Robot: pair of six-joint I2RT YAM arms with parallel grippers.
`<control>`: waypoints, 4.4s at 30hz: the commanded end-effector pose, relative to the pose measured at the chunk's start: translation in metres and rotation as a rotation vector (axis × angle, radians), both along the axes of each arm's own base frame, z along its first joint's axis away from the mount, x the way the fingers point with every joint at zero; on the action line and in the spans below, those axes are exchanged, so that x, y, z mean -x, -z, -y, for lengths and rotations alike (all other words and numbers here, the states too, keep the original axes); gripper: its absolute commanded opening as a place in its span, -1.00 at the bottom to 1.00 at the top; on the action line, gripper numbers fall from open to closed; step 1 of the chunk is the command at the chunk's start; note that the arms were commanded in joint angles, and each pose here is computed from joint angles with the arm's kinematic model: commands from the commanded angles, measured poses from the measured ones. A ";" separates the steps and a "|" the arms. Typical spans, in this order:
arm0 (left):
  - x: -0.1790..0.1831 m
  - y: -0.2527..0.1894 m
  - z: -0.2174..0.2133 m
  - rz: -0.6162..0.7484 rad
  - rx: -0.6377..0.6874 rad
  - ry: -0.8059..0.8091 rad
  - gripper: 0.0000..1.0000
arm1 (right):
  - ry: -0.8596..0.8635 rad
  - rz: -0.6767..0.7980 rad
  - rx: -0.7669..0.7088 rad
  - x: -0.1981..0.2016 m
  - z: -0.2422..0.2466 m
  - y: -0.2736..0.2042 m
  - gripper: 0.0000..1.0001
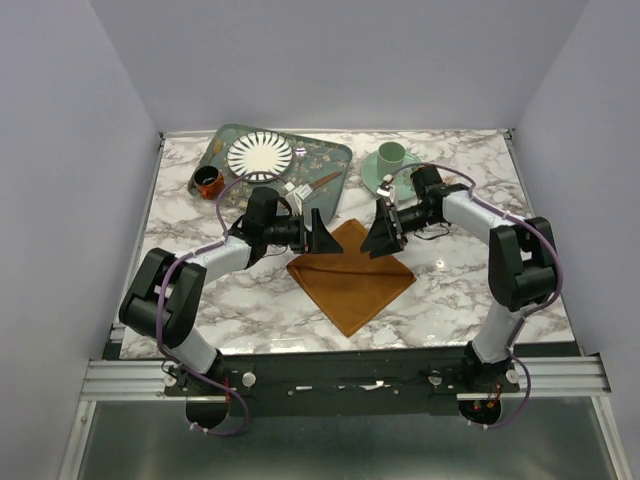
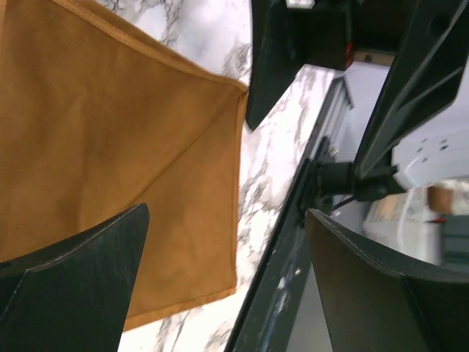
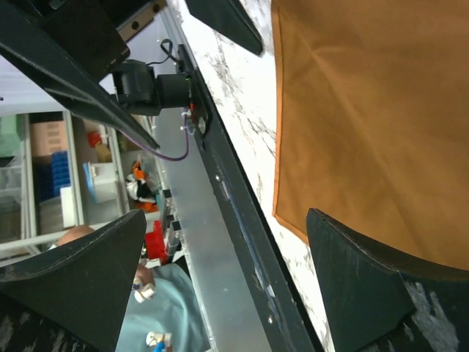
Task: Fold the napkin into a case and place the utensils inside
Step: Smooth out the upper triangle-folded napkin at the center of the board, then rotate the upper triangle-folded napkin at the center of the board.
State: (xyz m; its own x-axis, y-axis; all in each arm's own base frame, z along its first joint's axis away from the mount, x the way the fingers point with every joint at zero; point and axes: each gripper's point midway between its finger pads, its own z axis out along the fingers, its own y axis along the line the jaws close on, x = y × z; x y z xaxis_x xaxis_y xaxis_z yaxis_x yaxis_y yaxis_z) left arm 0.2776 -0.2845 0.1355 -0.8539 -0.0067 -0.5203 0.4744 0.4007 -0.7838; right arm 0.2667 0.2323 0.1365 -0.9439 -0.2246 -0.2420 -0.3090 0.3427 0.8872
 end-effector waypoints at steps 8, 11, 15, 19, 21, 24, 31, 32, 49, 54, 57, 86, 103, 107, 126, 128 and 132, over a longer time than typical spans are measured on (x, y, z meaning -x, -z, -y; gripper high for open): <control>-0.001 0.015 0.014 -0.178 0.125 -0.020 0.97 | -0.037 -0.160 -0.051 -0.001 -0.036 0.039 0.97; 0.006 0.021 0.012 -0.215 0.124 -0.019 0.97 | -0.036 -0.199 -0.046 0.004 -0.035 0.048 0.97; 0.014 0.034 0.007 -0.235 0.099 -0.026 0.97 | -0.038 -0.224 -0.041 0.007 -0.034 0.058 0.96; 0.010 0.050 0.005 -0.259 0.080 -0.039 0.97 | -0.042 -0.245 -0.037 0.009 -0.034 0.067 0.96; 0.006 0.056 0.003 -0.259 0.073 -0.051 0.97 | -0.042 -0.247 -0.033 0.008 -0.032 0.072 0.96; 0.001 0.069 -0.003 -0.288 0.057 -0.071 0.97 | -0.033 -0.266 -0.021 0.008 -0.028 0.084 0.95; 0.008 0.103 -0.020 -0.385 0.029 -0.095 0.84 | 0.016 -0.325 -0.006 0.006 -0.010 0.108 0.93; 0.008 0.106 -0.022 -0.395 0.028 -0.099 0.82 | 0.017 -0.335 -0.004 0.009 -0.007 0.113 0.93; 0.007 0.123 -0.043 -0.427 0.014 -0.148 0.65 | 0.041 -0.332 0.070 0.028 0.038 0.124 0.91; 0.004 0.113 -0.041 -0.393 0.030 -0.142 0.63 | 0.030 -0.301 0.089 0.031 0.041 0.115 0.92; 0.001 0.086 -0.035 -0.308 0.071 -0.097 0.66 | 0.021 -0.242 0.062 0.028 0.039 0.091 0.92; 0.004 0.106 -0.008 -0.314 -0.013 -0.052 0.73 | 0.096 -0.357 0.267 0.033 0.058 0.130 0.81; 0.018 0.076 -0.018 -0.213 0.047 0.040 0.47 | 0.042 -0.231 0.266 0.021 0.054 0.111 0.70; 0.014 0.040 -0.015 -0.062 0.007 0.065 0.20 | 0.016 -0.142 0.224 0.012 0.048 0.079 0.57; -0.012 0.104 -0.083 0.264 -0.717 0.164 -0.34 | 0.044 0.070 0.618 -0.012 0.101 0.084 0.32; -0.003 0.111 -0.080 0.261 -0.734 0.208 -0.34 | 0.041 0.066 0.626 -0.016 0.101 0.087 0.32; 0.013 0.120 -0.080 0.250 -0.763 0.273 -0.34 | 0.031 0.069 0.628 -0.022 0.102 0.091 0.34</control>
State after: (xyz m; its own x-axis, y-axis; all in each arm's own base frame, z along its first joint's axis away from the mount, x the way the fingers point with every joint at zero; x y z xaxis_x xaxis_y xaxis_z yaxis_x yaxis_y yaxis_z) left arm 0.2838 -0.2155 0.0335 -0.6606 0.5182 -0.5432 0.7166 0.6508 -0.2507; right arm 0.2797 0.1373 0.0527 -0.9469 -0.2888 -0.1413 -0.3184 0.7811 0.5372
